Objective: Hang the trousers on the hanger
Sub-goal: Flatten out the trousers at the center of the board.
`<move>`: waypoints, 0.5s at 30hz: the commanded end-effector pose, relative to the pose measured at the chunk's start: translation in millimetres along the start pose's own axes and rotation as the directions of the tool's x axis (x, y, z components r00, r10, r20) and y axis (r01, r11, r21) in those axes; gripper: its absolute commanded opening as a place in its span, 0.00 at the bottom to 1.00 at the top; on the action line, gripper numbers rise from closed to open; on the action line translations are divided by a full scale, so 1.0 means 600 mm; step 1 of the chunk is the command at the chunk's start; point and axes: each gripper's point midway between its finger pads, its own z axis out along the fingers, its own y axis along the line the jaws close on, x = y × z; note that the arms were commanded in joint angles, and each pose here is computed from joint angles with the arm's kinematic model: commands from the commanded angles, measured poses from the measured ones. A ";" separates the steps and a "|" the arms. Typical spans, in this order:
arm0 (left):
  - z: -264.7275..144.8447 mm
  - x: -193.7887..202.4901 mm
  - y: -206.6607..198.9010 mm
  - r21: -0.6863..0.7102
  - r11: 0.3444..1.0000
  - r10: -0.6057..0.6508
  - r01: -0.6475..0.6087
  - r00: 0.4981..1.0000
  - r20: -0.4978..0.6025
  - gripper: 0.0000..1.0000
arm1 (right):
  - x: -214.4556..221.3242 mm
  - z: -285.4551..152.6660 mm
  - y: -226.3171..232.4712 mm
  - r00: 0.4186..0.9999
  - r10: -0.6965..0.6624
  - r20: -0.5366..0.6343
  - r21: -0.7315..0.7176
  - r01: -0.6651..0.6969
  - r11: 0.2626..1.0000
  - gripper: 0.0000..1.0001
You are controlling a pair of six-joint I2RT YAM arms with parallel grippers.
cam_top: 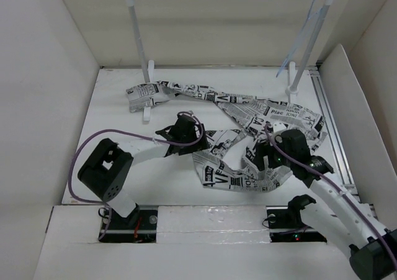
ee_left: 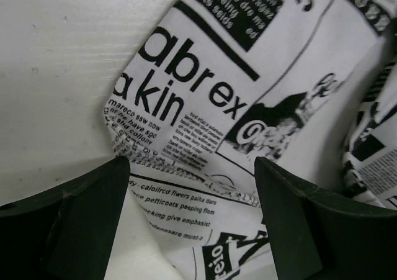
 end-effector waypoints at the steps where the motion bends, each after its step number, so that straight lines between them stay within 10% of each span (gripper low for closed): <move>1: 0.034 0.034 0.023 -0.045 0.999 0.005 -0.009 0.997 -0.081 0.77 | 0.011 0.011 -0.052 0.987 0.150 0.052 0.076 -0.154 0.985 0.87; 4: 0.056 0.056 0.041 -0.067 0.998 0.005 -0.013 0.992 -0.124 0.71 | 0.016 0.013 -0.072 0.982 0.182 0.052 0.083 -0.186 0.979 0.87; 8: 0.052 0.049 0.047 -0.123 0.992 -0.002 -0.011 0.994 -0.108 0.00 | 0.024 0.019 -0.100 0.978 0.205 0.032 0.146 -0.208 0.967 0.88; 15: -0.176 -0.067 -0.046 -0.138 0.990 0.057 -0.025 0.971 0.233 0.00 | 0.064 0.061 -0.140 0.944 0.328 -0.041 0.192 -0.314 0.930 0.90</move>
